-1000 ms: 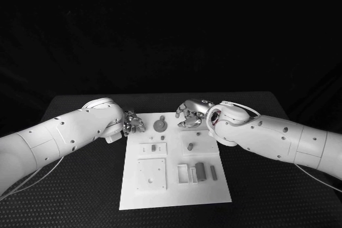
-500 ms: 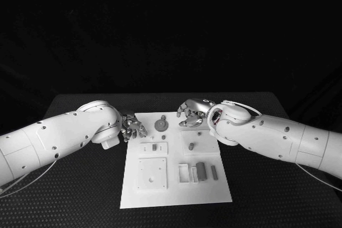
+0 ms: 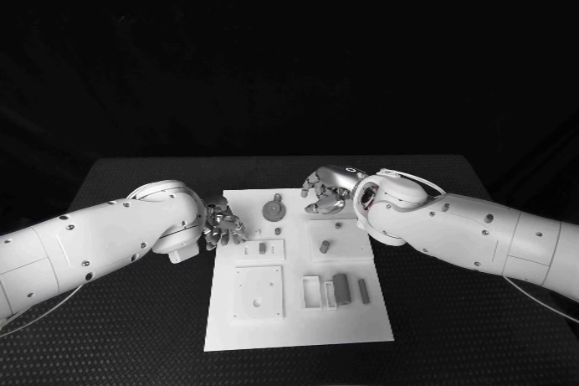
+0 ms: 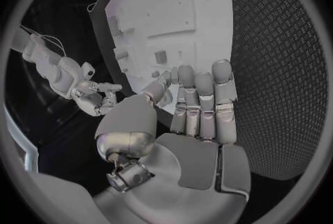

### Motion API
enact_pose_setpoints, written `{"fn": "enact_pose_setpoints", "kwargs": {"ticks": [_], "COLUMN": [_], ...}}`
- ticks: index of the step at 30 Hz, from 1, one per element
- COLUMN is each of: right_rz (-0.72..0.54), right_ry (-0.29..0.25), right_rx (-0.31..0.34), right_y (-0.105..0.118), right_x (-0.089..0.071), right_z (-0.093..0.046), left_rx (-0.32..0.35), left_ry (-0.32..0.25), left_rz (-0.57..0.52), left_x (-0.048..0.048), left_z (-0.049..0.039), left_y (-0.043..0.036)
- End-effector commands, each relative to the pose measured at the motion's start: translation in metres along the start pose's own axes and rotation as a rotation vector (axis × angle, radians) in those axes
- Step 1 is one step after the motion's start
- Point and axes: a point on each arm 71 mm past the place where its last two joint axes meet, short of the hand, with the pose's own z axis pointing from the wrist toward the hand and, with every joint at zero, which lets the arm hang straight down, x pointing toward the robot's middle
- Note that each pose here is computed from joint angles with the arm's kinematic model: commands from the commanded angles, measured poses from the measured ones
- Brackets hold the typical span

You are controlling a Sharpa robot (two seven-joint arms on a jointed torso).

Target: Assemble the parts on the task board

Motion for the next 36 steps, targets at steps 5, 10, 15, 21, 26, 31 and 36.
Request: {"fn": "enact_pose_setpoints", "kwargs": {"ticks": [5, 10, 15, 21, 26, 31, 36], "right_rz": [-0.004, -0.004, -0.004, -0.004, -0.004, -0.004, -0.004], "right_ry": [0.008, 0.008, 0.008, 0.008, 0.008, 0.008, 0.008], "right_rx": [-0.002, -0.003, -0.003, -0.003, -0.003, -0.003, -0.003], "right_y": [0.000, 0.001, 0.000, 0.001, 0.000, 0.001, 0.001], "right_x": [0.001, 0.001, 0.001, 0.001, 0.001, 0.001, 0.001], "right_z": [0.000, 0.000, 0.000, 0.000, 0.000, 0.000, 0.000], "left_rx": [-0.005, -0.005, -0.008, -0.009, -0.005, -0.002, -0.004], "left_ry": [-0.003, 0.003, 0.002, -0.008, -0.005, -0.009, -0.017], "left_rz": [0.052, 0.065, 0.086, 0.107, 0.115, 0.129, 0.141], "left_x": [0.0063, 0.0100, 0.0130, 0.0157, 0.0176, 0.0192, 0.0192], "left_z": [-0.0001, 0.0005, 0.0017, 0.0038, 0.0046, 0.0056, 0.0065], "left_y": [-0.0011, -0.0021, -0.0022, -0.0030, -0.0053, -0.0073, -0.0072]}}
